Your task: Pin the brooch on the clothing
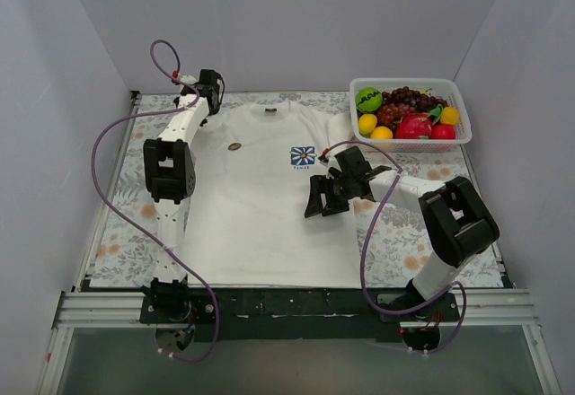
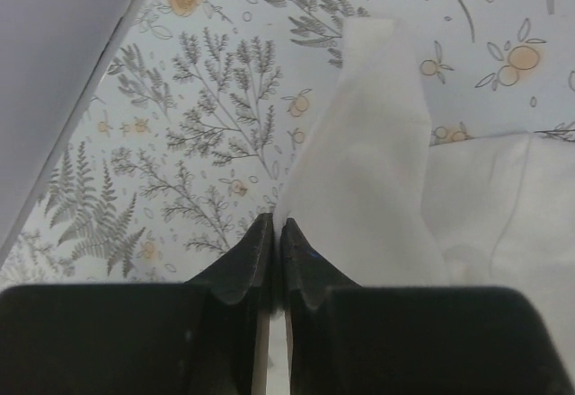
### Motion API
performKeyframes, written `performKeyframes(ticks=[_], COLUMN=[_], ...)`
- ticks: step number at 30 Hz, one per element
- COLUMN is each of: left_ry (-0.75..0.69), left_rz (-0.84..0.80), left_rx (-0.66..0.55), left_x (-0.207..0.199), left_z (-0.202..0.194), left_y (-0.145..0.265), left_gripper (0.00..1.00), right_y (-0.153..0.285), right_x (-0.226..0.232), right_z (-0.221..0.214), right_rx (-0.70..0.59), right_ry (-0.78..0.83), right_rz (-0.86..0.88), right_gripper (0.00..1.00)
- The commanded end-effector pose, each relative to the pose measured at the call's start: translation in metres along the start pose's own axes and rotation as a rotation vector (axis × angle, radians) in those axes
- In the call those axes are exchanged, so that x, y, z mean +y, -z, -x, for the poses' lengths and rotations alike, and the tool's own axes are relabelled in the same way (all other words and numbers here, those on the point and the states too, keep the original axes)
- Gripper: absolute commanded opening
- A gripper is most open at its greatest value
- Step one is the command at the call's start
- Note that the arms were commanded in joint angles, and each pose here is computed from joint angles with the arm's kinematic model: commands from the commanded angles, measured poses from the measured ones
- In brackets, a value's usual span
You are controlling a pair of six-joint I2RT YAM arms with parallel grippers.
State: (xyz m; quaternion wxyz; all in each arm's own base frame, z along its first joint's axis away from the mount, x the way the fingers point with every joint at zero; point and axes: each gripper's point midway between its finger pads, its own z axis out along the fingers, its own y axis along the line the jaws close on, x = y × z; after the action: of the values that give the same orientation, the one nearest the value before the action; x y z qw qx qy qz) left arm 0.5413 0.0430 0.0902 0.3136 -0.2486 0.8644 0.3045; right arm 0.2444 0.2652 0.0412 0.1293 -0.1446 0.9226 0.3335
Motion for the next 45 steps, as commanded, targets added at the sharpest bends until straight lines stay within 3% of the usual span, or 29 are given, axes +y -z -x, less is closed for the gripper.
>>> performKeyframes(ticks=[1,6,11,14,18,21,24,28,29,32,39,40,44,45], left_ry=[0.036,0.016,-0.001,0.004,0.037,0.075,0.106,0.117,0.117,0.103,0.088,0.086,0.063,0.06], left_rz=[0.102,0.138,0.172,0.156,0.089,-0.032,-0.159,-0.314,-0.371,-0.448,-0.542,-0.568,-0.598,-0.599], left_rx=[-0.055,-0.036,-0.036,-0.036,-0.055,-0.067,-0.053,-0.018,-0.004,0.044,0.156,0.169,0.214,0.223], left_x=[0.055,0.064,0.07,0.071,0.068,0.052,0.03,-0.004,-0.016,-0.039,-0.067,-0.07,-0.082,-0.084], left_z=[0.026,0.017,0.015,0.018,0.031,0.042,0.047,0.043,0.041,0.028,-0.013,-0.017,-0.042,-0.046], left_y=[0.034,0.033,0.033,0.037,0.047,0.056,0.063,0.07,0.074,0.074,0.071,0.075,0.073,0.071], left_gripper=[0.05,0.11,0.26,0.43,0.74,0.81,0.76,0.45,0.25,0.03,0.0,0.0,0.0,0.0], right_y=[-0.002,-0.001,0.001,0.002,0.004,0.005,0.009,0.014,0.018,0.025,0.053,0.068,0.067,0.065], right_x=[0.001,0.001,0.001,0.001,0.001,0.0,0.003,0.008,0.012,0.015,0.007,0.011,-0.002,-0.005], right_z=[0.0,-0.001,-0.001,-0.001,0.002,0.006,0.014,0.026,0.033,0.052,0.133,0.162,0.201,0.206], right_rx=[0.008,0.011,0.007,0.005,0.002,-0.003,-0.023,-0.062,-0.083,-0.129,-0.31,-0.376,-0.398,-0.402], right_ry=[0.012,0.014,0.017,0.023,0.038,0.044,0.056,0.072,0.082,0.091,0.108,0.123,0.123,0.127], right_rz=[0.012,0.013,0.007,0.005,-0.003,-0.016,-0.022,-0.023,-0.018,-0.019,-0.086,-0.139,-0.25,-0.268], right_gripper=[0.76,0.76,0.76,0.76,0.76,0.76,0.76,0.76,0.77,0.77,0.76,0.74,0.72,0.66])
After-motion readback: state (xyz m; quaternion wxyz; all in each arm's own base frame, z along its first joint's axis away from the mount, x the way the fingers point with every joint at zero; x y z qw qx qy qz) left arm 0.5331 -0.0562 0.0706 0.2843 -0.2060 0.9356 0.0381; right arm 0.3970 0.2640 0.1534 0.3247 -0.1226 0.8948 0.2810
